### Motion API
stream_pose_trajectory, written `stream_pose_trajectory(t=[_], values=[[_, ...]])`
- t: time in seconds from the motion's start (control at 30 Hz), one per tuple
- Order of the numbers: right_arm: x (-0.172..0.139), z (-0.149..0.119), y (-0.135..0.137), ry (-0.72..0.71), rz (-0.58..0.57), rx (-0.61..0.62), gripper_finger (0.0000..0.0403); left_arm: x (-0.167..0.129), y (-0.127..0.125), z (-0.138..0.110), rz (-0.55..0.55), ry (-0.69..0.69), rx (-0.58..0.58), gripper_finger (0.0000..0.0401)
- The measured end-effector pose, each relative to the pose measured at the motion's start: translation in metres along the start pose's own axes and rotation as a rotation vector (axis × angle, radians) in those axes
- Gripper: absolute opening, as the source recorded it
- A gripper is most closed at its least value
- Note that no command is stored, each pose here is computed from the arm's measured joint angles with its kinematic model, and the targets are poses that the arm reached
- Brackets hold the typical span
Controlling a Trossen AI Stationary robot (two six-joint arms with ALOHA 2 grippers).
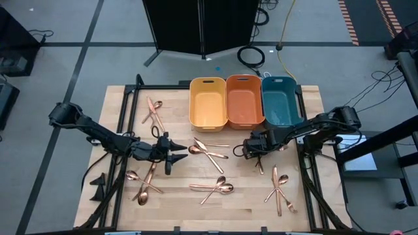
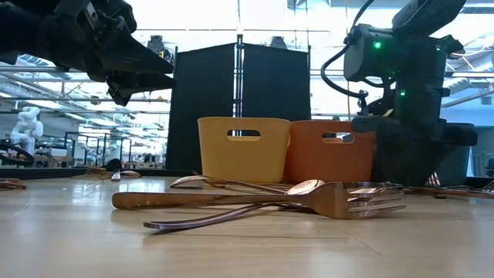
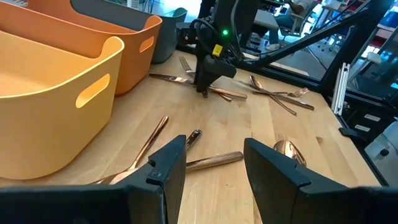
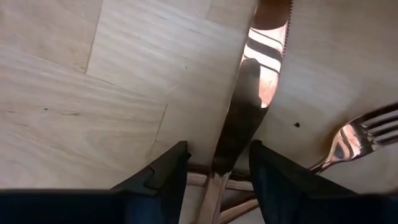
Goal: Sort silverware
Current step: Put the copper knife into the blue bin
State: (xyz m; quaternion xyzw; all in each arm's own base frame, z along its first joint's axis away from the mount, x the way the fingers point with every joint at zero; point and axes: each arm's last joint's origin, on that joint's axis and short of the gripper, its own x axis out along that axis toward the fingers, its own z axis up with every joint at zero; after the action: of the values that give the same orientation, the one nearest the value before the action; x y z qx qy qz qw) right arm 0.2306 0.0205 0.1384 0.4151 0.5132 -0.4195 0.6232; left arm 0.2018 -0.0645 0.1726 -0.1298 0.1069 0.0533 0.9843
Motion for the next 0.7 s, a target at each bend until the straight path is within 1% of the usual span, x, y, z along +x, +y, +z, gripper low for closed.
stream_pose_trajectory(t=[0.13, 0.33, 0.43, 0.57, 0.7], values=[[0.0001, -0.0002, -0.0005, 0.004, -0.004, 0.013, 0.0128, 0.0000, 0.0000, -0.0001, 0.000, 0.001, 0.001, 0.0157], [0.0001, -0.0003, -0.0006, 0.007, -0.005, 0.012, 0.0053, -0.0001, 0.0009, -0.0022, 0.008, 0.021, 0.009, 0.0157], [-0.0001, -0.0006, -0.0004, 0.003, -0.003, 0.011, 0.0025, -0.0001, 0.0009, -0.0022, 0.008, 0.020, 0.009, 0.0157], [-0.0021, 0.0006, 0.0011, -0.026, 0.007, 0.013, 0.0010, -0.0001, 0.0009, -0.0022, 0.008, 0.020, 0.009, 0.0157], [-0.0014, 0.0006, 0.0012, -0.027, 0.009, 0.012, 0.0009, -0.0001, 0.0009, -0.0022, 0.008, 0.020, 0.009, 0.0157]])
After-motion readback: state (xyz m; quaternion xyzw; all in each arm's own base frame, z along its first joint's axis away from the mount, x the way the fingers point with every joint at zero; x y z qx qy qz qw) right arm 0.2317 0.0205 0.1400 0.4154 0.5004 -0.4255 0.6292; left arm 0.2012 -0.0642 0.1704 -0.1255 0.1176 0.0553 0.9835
